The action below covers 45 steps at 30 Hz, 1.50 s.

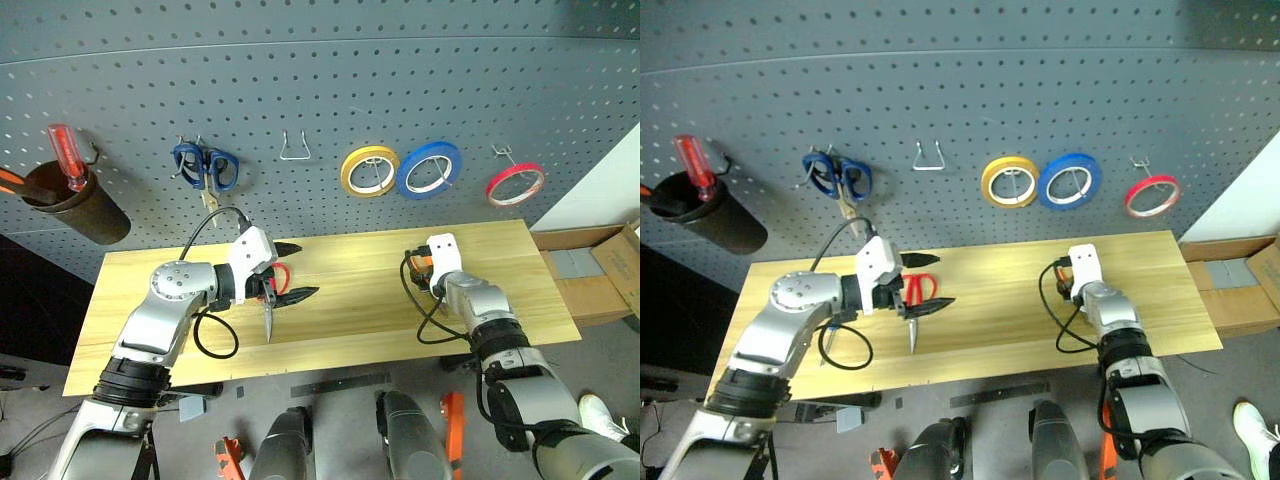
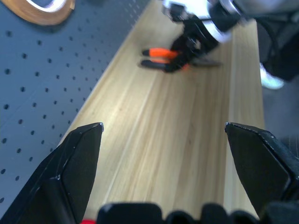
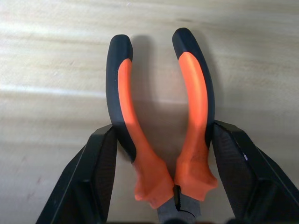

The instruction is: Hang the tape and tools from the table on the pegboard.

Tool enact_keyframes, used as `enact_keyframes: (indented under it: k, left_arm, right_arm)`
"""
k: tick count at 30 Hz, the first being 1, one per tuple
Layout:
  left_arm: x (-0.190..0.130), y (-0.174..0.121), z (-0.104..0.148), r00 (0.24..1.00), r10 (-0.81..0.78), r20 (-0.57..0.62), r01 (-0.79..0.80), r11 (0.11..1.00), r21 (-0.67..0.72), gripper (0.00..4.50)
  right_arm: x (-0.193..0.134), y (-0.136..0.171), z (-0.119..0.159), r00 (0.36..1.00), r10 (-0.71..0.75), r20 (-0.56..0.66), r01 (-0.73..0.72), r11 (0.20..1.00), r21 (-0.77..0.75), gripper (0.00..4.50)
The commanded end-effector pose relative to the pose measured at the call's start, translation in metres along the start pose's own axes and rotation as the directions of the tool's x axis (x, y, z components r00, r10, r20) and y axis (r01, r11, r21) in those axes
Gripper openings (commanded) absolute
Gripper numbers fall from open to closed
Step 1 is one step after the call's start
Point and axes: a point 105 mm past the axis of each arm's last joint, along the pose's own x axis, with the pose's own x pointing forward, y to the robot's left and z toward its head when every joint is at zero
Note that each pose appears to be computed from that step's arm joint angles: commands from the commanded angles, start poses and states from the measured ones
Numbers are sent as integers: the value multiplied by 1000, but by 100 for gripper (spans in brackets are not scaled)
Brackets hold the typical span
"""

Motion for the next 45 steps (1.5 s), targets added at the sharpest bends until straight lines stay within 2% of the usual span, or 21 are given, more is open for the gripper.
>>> enact_keyframes:
  k: [1, 3, 6, 9, 11, 14, 16, 20, 25, 35, 45]
  left_arm:
    - [-11, 4, 11, 997, 53, 61, -54, 999, 1, 450]
    - [-19, 3, 9, 995, 69, 72, -68, 997, -24, 450]
    - [-28, 1, 10, 991, 81, 102, -76, 996, -55, 450]
    - [-40, -2, 10, 985, 103, 141, -87, 990, -112, 450]
    - [-45, -2, 9, 981, 121, 150, -104, 987, -119, 450]
    - [-53, 1, 11, 964, 183, 191, -154, 976, -155, 450]
    - [-55, 3, 12, 957, 204, 205, -170, 970, -171, 450]
    - [-59, 8, 22, 930, 262, 256, -220, 958, -183, 450]
    - [-70, 13, 34, 891, 326, 316, -272, 941, -204, 450]
    - [-89, 24, 48, 821, 440, 363, -382, 897, -223, 450]
    - [-99, 33, 49, 773, 524, 358, -478, 852, -214, 450]
  right_arm:
    - [-25, 14, 39, 986, 31, 161, -23, 998, -50, 256]
    - [-52, 33, 57, 962, 73, 263, -55, 996, -73, 256]
    - [-86, 57, 67, 928, 121, 352, -96, 991, -88, 256]
    - [-135, 94, 80, 848, 197, 492, -138, 978, -154, 256]
    - [-151, 104, 85, 818, 204, 537, -144, 978, -152, 256]
    - [-176, 112, 114, 721, 185, 668, -102, 982, -161, 256]
    - [-181, 112, 129, 684, 162, 711, -79, 986, -148, 256]
    - [-188, 115, 176, 558, 138, 818, -39, 989, -140, 256]
    - [-191, 131, 210, 455, 189, 870, -75, 982, -174, 256]
    - [-218, 187, 252, 275, 366, 889, -314, 908, -277, 256]
    - [-219, 213, 291, 137, 423, 896, -352, 866, -355, 256]
